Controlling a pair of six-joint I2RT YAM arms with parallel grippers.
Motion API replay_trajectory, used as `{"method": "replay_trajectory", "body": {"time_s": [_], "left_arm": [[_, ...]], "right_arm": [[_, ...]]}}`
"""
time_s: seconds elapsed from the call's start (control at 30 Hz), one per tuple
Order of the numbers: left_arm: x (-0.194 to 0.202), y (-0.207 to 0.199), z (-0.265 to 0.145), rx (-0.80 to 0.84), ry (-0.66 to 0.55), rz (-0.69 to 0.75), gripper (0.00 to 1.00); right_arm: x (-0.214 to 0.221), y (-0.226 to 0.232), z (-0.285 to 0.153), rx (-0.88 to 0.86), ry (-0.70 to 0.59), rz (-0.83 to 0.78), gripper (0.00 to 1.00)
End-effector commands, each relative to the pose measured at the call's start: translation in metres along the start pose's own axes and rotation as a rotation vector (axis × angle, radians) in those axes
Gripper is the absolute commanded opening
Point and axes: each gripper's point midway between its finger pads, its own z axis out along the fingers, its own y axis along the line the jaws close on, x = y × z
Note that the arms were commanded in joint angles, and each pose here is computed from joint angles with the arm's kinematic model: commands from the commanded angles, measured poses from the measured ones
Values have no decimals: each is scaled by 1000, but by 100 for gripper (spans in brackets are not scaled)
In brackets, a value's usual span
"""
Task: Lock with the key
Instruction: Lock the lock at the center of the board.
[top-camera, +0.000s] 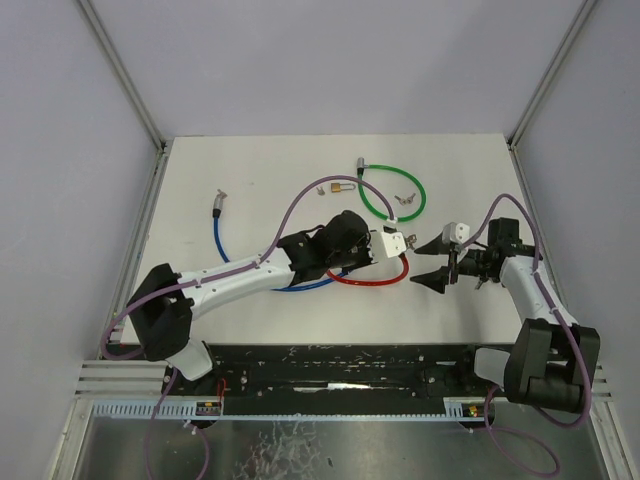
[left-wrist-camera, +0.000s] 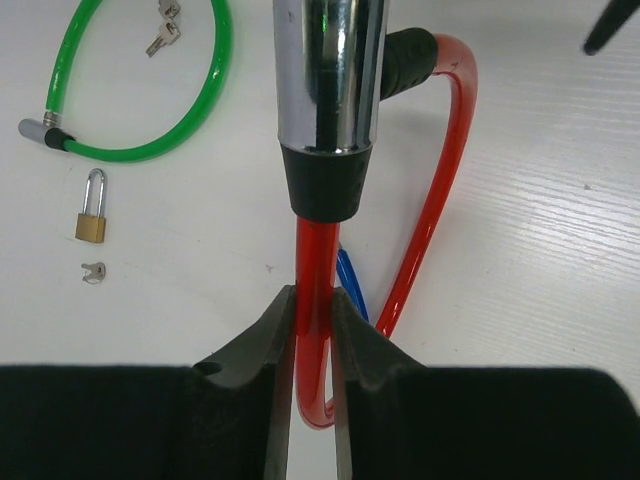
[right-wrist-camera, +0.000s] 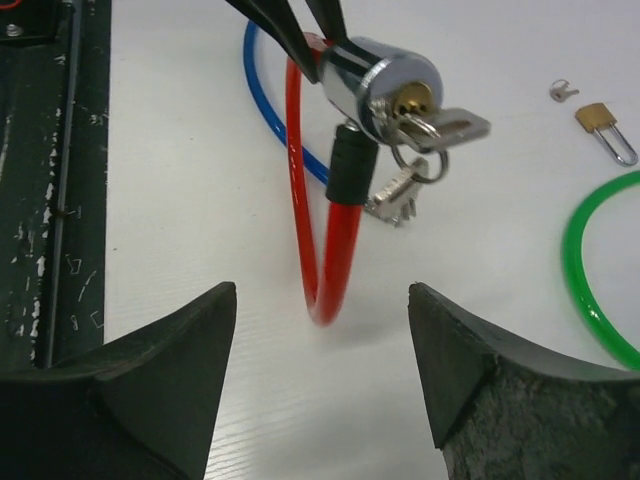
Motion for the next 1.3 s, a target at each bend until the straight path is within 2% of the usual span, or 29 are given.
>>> {"method": "replay_trajectory", "body": {"time_s": [0.0, 0.07, 0.37, 0.47, 0.57, 0.77, 0.87, 1.07, 1.2, 1.27], "left_arm": [[3, -13, 0, 46, -15, -35, 0], [2, -14, 2, 47, -16, -34, 0], [4, -13, 1, 32, -20, -48, 0], [5, -13, 1, 25, -23, -51, 0], [5, -17, 3, 9, -14, -32, 0], [5, -27, 8, -47, 38, 46, 0], [12, -25, 10, -81, 89, 78, 0], [11, -18, 5, -120, 96, 108, 0], [1, -16, 1, -139, 77, 132, 0], [-3, -16, 1, -142, 67, 140, 0]], "right_arm": [[-3, -29, 7, 72, -17, 39, 73], [1, -29, 13, 80, -3, 60, 69], [1, -20, 31, 23, -8, 75, 23], [-7, -18, 32, 6, -29, 94, 10], [-20, -17, 33, -13, -46, 139, 2], [-29, -12, 37, -59, -64, 217, 0], [-31, -20, 36, -32, -48, 205, 0], [-31, -46, 35, 80, -32, 70, 0], [-45, -39, 38, 33, -116, -16, 0], [-48, -37, 39, 25, -132, -5, 0]]}}
